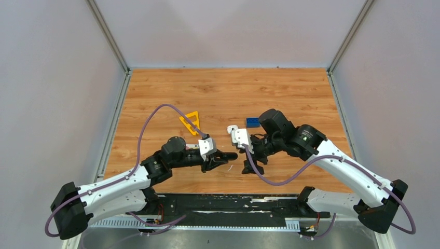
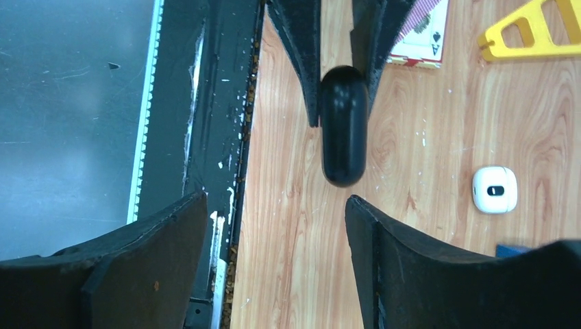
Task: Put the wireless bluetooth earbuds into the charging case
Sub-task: Close the charging case with the earbuds at the center of the board, then place the charging case with the earbuds at the center of the board.
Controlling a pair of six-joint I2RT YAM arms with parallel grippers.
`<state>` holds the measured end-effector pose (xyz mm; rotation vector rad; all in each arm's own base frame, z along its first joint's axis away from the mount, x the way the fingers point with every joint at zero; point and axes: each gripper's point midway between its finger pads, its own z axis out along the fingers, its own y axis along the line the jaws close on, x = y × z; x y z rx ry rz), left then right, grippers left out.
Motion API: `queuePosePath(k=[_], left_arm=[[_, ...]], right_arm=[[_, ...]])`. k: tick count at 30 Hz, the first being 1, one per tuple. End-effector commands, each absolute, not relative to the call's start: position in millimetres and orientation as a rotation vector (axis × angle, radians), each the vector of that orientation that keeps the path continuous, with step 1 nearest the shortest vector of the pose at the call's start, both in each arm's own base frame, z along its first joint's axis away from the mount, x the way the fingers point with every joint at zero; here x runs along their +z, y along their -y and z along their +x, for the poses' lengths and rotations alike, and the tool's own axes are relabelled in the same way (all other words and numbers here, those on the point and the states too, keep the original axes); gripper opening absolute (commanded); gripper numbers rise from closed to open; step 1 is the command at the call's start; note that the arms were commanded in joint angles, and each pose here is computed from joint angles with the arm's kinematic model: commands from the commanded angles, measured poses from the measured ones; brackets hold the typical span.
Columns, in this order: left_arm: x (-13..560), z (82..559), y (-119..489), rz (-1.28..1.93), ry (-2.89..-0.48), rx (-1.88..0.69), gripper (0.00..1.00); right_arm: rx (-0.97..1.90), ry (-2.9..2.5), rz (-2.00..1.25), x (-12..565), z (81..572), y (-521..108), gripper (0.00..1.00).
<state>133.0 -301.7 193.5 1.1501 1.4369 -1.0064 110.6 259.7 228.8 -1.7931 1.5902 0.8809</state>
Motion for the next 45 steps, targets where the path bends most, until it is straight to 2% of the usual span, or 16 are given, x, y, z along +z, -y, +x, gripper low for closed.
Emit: queuePosePath(k=[1, 5, 10, 15, 18, 21, 27, 36, 40, 43, 45], left_arm=[[200, 133, 308, 1.107, -1.43, -1.052, 0.0], [196, 130, 314, 1.06, -1.508, -1.136, 0.0], [202, 147, 315, 0.841, -1.701, -1.145, 0.0], [195, 178, 308, 0.586, -1.892, -1.032, 0.01], [177, 187, 309, 0.51, -1.996, -0.991, 0.03], [166, 188, 325, 0.474, -2.053, -1.048, 0.03], [143, 193, 362, 0.447, -2.098, -1.182, 0.07], [97, 198, 396, 0.33, -2.16, -1.349, 0.11], [77, 207, 400, 0.223, -2.262, -1.302, 0.24], [67, 216, 392, 0.135, -2.348, -1.179, 0.48], [70, 220, 387, 0.117, -2.386, -1.1, 0.54]], right_arm=[[0.788, -1.647, -1.692, 229, 132, -249, 0.73], [0.732, -1.747, -1.5, 241, 163, -230, 0.75], [0.7, -1.925, -1.136, 264, 201, -192, 0.86], [0.617, -2.089, -0.911, 247, 230, -146, 0.85], [0.611, -2.139, -0.875, 228, 235, -132, 0.85], [0.599, -2.16, -0.807, 208, 243, -121, 0.93], [0.669, -2.027, -0.731, 173, 240, -123, 0.92], [0.696, -1.995, -0.624, 165, 255, -117, 0.91], [0.717, -1.987, -0.637, 163, 252, -120, 0.9], [0.713, -1.979, -0.64, 164, 252, -120, 0.9], [0.702, -1.98, -0.638, 165, 252, -118, 0.9]])
